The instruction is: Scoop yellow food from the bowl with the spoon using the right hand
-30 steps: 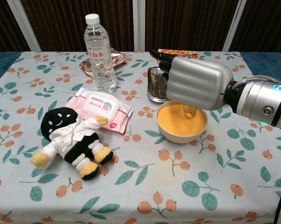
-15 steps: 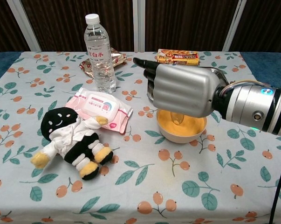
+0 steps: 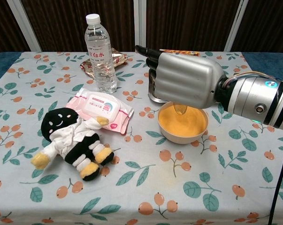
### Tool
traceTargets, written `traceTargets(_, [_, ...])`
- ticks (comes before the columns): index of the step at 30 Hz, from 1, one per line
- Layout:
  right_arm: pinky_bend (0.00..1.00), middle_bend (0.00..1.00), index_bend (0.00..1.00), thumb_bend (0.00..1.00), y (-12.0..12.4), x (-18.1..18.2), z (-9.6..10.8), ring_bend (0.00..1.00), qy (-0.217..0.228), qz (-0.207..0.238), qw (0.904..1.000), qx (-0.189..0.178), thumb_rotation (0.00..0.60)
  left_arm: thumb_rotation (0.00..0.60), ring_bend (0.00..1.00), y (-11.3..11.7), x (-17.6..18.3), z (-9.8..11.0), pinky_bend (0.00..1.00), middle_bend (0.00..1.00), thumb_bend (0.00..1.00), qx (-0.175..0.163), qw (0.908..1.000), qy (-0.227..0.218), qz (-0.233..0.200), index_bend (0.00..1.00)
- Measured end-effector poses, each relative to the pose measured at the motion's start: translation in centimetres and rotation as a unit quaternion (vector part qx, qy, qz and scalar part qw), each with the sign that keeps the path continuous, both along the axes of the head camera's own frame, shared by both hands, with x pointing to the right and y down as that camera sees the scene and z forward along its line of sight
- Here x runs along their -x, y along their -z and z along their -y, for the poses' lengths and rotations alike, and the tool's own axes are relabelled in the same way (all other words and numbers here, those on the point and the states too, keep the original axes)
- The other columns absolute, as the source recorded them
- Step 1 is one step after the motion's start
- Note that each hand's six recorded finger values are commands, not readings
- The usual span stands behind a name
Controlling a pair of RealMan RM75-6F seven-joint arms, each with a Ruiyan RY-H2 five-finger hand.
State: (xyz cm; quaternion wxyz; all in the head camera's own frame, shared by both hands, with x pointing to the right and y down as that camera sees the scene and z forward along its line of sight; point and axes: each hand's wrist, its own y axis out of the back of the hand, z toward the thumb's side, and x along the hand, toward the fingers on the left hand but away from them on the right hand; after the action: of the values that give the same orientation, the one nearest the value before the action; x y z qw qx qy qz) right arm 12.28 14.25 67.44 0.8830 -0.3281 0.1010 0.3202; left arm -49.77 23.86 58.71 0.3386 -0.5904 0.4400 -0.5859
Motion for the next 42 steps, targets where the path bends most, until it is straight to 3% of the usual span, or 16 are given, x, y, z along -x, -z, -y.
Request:
traceTargets(4, [0.0, 0.4, 0.9, 0.42, -0.1, -0.3, 0.2, 0.22, -0.006, -0.002, 1.0, 0.002, 0.6, 0.6, 0.09, 0.1, 0.0, 0.0, 0.12, 0.11, 0.0, 0.001, 1.0, 0.001, 0.001, 0.22])
traceTargets(16, [0.0, 0.42, 0.92, 0.42, -0.9, -1.3, 0.7, 0.23, -0.03, -0.059, 0.9971, -0.038, 0.6, 0.6, 0.09, -0.1, -0.1, 0.0, 0.12, 0.11, 0.0, 0.003, 1.0, 0.0, 0.003, 0.22])
traceTargets(25, [0.0, 0.42, 0.92, 0.43, -2.0, -1.7, -0.2, 0.23, -0.05, -0.097, 0.9937, -0.022, 0.6, 0.6, 0.09, -0.2, 0.2, -0.5, 0.12, 0.11, 0.0, 0.007, 0.9999, 0.007, 0.004, 0.22])
traceTargets(33, [0.0, 0.43, 0.92, 0.43, -0.8, -1.0, 0.7, 0.24, -0.064, -0.049, 0.9967, -0.01, 0.6, 0.6, 0.09, 0.0, 0.0, -0.2, 0.12, 0.11, 0.0, 0.002, 1.0, 0.002, 0.004, 0.22])
traceTargets(42, [0.0, 0.42, 0.91, 0.41, -0.7, -1.4, 3.8, 0.25, -0.142, 0.024, 0.9889, 0.037, 0.6, 0.6, 0.09, 0.1, -0.1, -0.1, 0.12, 0.11, 0.0, 0.003, 1.0, 0.001, 0.006, 0.22])
